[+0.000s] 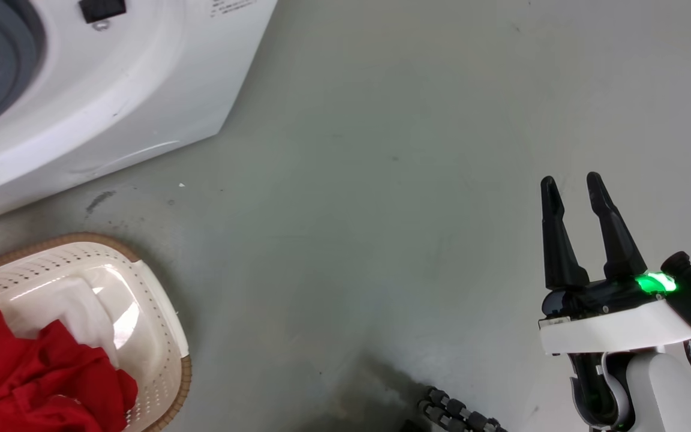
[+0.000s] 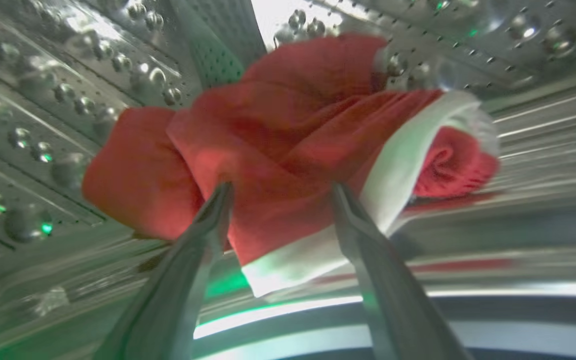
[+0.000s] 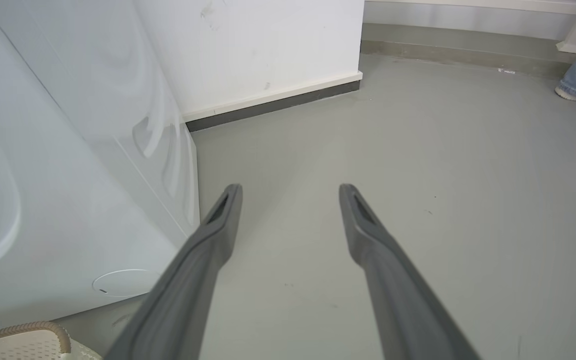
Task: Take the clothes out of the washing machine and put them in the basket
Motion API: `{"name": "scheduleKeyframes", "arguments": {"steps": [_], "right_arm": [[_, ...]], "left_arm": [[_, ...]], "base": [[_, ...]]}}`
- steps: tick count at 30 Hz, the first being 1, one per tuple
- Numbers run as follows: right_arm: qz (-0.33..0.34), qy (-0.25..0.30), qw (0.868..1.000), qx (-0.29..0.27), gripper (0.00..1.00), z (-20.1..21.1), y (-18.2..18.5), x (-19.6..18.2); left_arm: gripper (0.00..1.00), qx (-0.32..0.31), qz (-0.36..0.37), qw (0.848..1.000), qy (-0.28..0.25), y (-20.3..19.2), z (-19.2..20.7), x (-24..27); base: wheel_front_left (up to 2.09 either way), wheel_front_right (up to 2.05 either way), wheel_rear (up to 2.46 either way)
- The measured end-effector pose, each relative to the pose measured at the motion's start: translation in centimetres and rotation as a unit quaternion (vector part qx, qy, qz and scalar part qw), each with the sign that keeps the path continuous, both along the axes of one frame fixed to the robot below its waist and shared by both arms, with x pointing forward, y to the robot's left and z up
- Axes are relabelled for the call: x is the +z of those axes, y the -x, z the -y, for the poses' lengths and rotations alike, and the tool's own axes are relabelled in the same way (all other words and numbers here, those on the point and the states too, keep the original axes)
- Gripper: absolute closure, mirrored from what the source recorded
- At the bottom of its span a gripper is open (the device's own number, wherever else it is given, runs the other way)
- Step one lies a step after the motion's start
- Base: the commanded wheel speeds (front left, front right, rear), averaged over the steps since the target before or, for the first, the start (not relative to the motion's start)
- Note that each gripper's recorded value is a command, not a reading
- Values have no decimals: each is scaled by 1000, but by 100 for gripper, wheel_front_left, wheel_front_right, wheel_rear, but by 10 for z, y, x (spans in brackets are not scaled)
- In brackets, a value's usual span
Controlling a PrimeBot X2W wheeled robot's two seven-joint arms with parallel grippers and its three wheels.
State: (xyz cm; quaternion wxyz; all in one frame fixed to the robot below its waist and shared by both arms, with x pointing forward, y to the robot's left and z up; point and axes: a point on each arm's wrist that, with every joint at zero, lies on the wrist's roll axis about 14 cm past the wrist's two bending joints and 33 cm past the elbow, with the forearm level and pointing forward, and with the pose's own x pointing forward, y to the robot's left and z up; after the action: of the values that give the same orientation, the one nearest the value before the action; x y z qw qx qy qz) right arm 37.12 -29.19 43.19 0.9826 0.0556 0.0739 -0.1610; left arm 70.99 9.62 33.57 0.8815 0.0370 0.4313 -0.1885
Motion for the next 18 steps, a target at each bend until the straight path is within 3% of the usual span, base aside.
{"name": "scheduleKeyframes", "arguments": {"steps": [4, 5, 7, 12, 18], "right_arm": [[-6, 1, 1000, -5, 0, 2, 2, -3], [-7, 1, 1000, -5, 0, 3, 2, -3], [-9, 2, 1000, -6, 0, 3, 2, -4], [-5, 4, 1000, -7, 0, 4, 2, -1], [6, 11, 1000, -10, 0, 8, 2, 7]], "left_arm": [[0, 2, -28, 1000, -1, 2, 2, -11], [49, 0, -31, 1000, -1, 3, 3, -12], [100, 0, -35, 999, 1, 3, 6, -12], [100, 3, -39, 999, 2, 6, 9, -13], [100, 15, 30, 999, -4, -5, 0, 14]], "base": [[0, 0, 0], [0, 0, 0], [0, 0, 0], [0, 0, 0], [0, 0, 0]]}}
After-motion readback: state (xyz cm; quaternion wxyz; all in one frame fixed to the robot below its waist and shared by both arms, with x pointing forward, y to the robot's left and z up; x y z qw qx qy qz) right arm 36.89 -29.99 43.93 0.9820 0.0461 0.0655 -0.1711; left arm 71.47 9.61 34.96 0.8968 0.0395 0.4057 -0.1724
